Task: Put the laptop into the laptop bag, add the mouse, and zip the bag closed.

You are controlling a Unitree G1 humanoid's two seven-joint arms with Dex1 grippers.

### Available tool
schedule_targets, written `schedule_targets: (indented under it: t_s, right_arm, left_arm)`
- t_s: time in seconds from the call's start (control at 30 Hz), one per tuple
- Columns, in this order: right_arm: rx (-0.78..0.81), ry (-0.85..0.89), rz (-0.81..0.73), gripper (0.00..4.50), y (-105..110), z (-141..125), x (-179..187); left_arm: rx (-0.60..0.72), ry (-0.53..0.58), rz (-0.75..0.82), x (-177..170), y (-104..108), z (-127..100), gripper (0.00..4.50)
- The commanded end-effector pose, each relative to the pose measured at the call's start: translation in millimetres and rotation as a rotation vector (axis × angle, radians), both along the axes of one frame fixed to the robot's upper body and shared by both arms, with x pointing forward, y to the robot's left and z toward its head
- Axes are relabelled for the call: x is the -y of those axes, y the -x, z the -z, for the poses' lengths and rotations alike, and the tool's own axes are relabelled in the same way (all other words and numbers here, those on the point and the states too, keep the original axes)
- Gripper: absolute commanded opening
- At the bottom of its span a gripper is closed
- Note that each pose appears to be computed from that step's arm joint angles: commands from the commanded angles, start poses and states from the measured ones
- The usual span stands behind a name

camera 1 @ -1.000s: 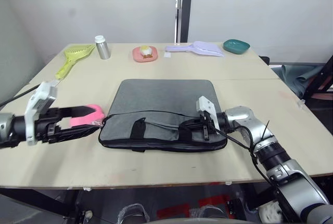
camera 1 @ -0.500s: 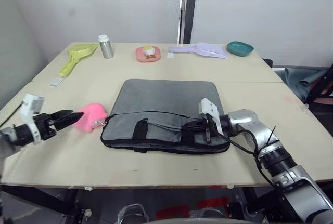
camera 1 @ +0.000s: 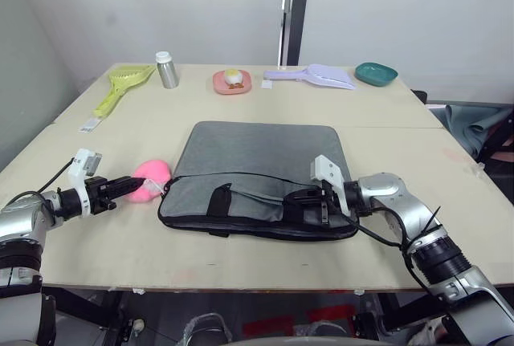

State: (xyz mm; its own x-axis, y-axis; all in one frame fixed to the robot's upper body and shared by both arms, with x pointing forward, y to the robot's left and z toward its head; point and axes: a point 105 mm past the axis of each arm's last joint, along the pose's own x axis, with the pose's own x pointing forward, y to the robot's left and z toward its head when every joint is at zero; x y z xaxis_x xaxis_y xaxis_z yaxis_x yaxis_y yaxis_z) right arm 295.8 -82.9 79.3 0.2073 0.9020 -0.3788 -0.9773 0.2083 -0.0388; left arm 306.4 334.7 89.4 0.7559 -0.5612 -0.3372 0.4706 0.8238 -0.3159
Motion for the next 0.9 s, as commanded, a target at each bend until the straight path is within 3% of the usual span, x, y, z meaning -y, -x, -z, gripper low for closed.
schedule_targets:
  t_s: [0.03, 0.37, 0.6, 0.9]
  right_arm:
    - [-0.164, 0.067, 0.069, 0.0, 13.1, 37.7, 16.6]
    - [-0.241, 0.031, 0.131, 0.0, 22.2, 51.9, 23.5]
    - [-0.236, 0.043, 0.126, 0.0, 19.8, 51.9, 23.4]
    - [-0.231, 0.064, 0.118, 0.0, 19.7, 52.6, 24.6]
  left_arm:
    - [-0.019, -0.016, 0.004, -5.7, 12.0, 2.5, 0.03]
    - [-0.001, -0.008, 0.109, 19.8, 49.5, -16.7, 0.03]
    - [-0.083, -0.085, 0.104, 8.8, 80.8, -11.7, 0.03]
    - [-0.139, -0.08, 0.141, 8.1, 113.1, -21.6, 0.03]
